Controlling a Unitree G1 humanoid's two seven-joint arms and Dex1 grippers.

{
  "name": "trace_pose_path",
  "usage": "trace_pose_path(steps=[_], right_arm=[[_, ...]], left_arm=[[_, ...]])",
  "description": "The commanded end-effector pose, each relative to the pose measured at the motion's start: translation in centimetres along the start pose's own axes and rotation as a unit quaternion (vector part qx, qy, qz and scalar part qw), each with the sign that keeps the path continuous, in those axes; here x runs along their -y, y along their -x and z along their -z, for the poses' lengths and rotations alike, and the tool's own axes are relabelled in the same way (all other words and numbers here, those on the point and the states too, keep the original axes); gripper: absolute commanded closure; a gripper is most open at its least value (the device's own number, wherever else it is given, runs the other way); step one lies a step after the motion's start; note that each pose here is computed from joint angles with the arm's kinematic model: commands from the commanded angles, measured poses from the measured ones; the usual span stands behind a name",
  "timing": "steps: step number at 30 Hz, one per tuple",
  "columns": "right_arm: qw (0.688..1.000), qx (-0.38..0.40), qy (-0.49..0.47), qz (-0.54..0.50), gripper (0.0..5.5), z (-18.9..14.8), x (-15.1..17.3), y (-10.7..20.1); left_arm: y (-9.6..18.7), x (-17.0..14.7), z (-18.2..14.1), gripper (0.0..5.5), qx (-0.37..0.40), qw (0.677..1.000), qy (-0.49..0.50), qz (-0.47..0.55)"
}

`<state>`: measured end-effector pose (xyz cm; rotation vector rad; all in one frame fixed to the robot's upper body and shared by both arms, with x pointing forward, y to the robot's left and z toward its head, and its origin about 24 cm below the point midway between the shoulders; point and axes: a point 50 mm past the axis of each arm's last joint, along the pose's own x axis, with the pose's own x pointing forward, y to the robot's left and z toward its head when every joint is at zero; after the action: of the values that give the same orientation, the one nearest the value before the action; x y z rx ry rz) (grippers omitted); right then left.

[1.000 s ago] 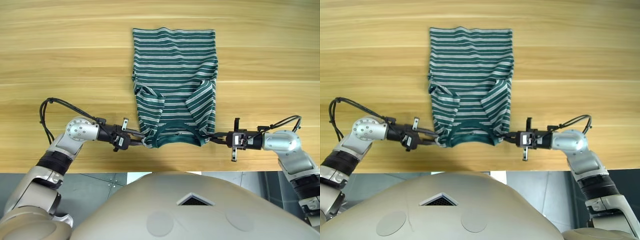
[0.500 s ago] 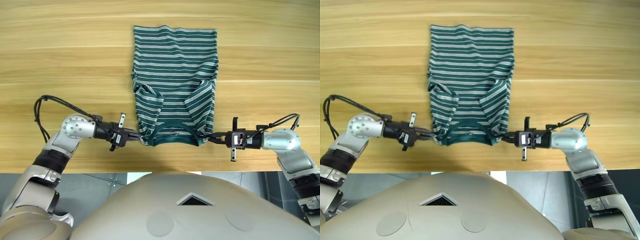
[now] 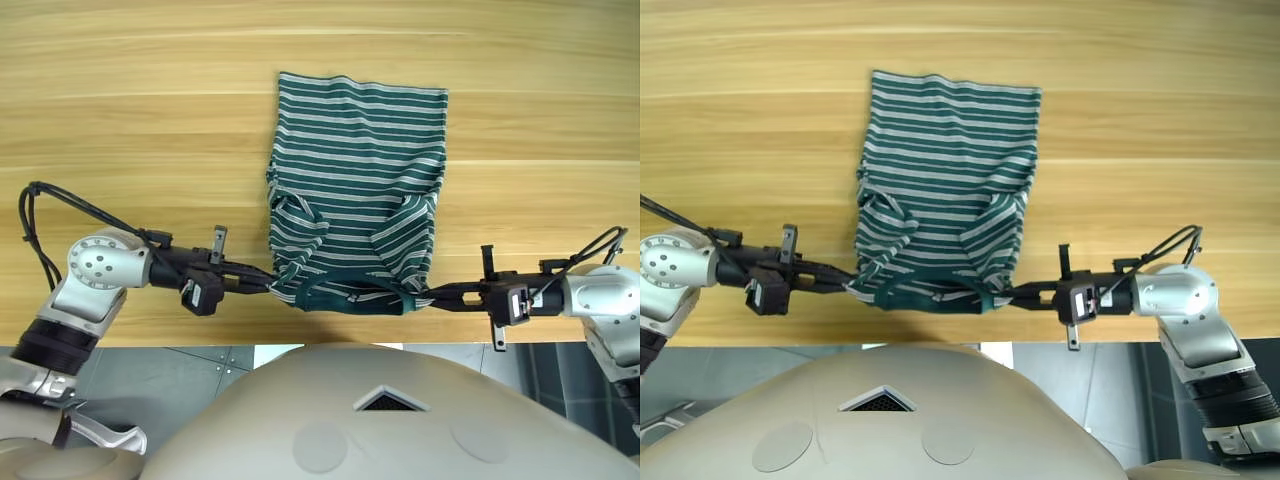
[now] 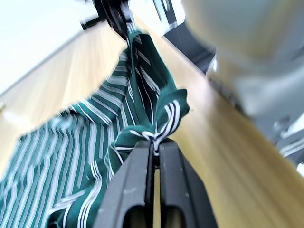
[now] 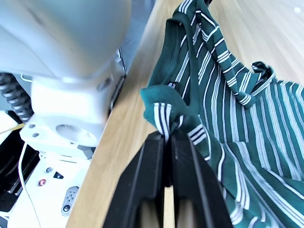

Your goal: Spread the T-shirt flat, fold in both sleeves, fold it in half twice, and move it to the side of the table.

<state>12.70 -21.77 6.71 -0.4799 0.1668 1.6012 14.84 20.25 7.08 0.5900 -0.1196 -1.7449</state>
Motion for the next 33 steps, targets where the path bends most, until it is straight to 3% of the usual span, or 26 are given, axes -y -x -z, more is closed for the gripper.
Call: trace_pose_path(steps=[1, 4, 9, 13, 21, 25, 33], right_arm=[[1.0, 0.016, 0.017, -0.013, 5.5, -1.0, 0.2, 0.2], [0.999, 0.029, 0.021, -0.019, 5.5, -1.5, -0.1, 0.1], [1.0, 0.006, 0.022, -0.003, 5.5, -0.8, 0.3, -0.1], [0.999, 0.0, 0.029, 0.033, 5.5, -0.4, 1.5, 0.1], [0.981, -0.037, 0.064, 0.18, 5.5, -0.1, 7.6, 1.2], [0.963, -0.104, 0.069, 0.24, 5.5, 1.5, 11.2, 0.5], [0.933, -0.157, 0.071, 0.316, 5.5, 3.3, 15.8, -0.8]], left_arm=[[0.6, 0.1, -1.4, 5.5, 0.031, 1.0, 0.006, -0.001], [0.7, 0.4, -1.9, 5.5, 0.05, 0.999, 0.013, -0.004], [0.1, -0.1, 0.8, 5.5, -0.01, 0.999, 0.036, -0.023], [-0.4, -1.4, 1.3, 5.5, -0.006, 0.998, 0.039, -0.053], [0.5, -6.8, 1.5, 5.5, 0.015, 0.983, 0.021, -0.184], [0.5, -9.6, 3.7, 5.5, -0.04, 0.967, 0.017, -0.252], [-1.2, -13.8, 8.1, 5.5, -0.117, 0.943, 0.046, -0.307]])
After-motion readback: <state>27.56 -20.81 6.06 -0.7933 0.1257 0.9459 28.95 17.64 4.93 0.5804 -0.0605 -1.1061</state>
